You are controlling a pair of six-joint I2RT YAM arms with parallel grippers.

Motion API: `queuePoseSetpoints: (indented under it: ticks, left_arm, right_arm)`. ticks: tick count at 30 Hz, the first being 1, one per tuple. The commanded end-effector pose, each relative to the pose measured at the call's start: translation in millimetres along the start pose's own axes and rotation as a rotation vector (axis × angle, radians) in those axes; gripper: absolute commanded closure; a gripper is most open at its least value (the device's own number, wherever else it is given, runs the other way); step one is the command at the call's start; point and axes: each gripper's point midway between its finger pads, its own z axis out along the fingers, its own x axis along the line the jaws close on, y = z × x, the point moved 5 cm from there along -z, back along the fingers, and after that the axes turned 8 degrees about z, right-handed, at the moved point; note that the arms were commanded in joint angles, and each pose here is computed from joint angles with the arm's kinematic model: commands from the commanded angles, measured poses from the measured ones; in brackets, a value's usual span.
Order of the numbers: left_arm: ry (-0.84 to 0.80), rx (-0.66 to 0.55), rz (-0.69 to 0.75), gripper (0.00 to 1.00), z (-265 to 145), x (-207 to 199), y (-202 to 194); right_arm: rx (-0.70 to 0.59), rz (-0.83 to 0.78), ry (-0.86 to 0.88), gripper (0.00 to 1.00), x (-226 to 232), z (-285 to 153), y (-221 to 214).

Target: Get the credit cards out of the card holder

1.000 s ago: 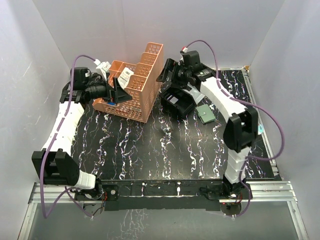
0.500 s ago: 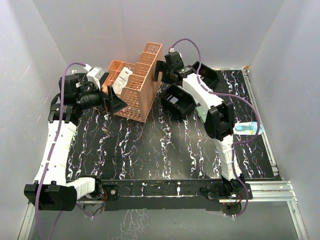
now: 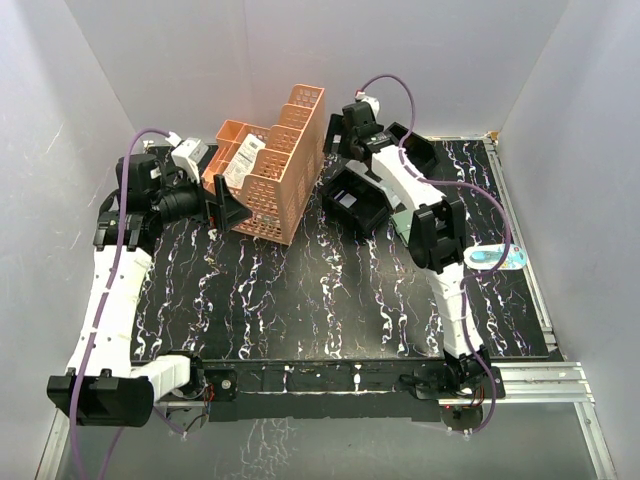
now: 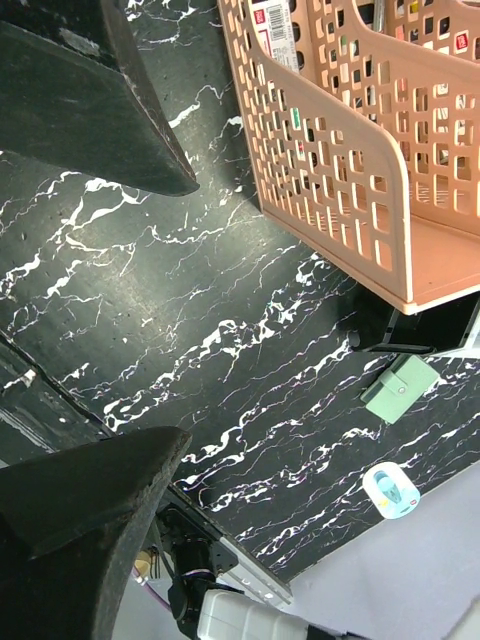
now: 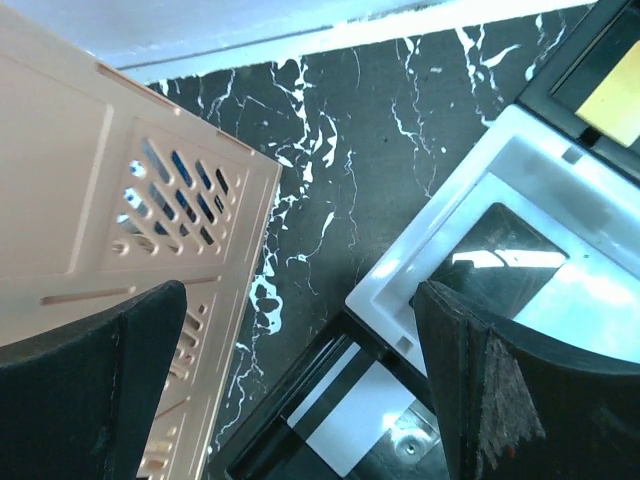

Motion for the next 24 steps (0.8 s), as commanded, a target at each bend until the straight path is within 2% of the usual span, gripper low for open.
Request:
queuePoseSetpoints:
  ticks: [1,10,24]
  left_arm:
    - [0.005,-0.033,0.015,0.01,-13.4,-13.0,1.4]
    - [0.005,-0.048,0.009,0.01,-13.0,-13.6,0.2]
    - [-0.033,-0.069,0.010,0.01,-10.2,-16.1,5.5]
  right_arm:
    - [-0.054,0.019,0.107,0.02,26.7,10.8,6.9]
    - [0.027,-0.071,0.356,0.02,79.3,5.4,-27.4]
    - [0.074,-0.244,0.498,0.02,125.2,-9.4,-66.3]
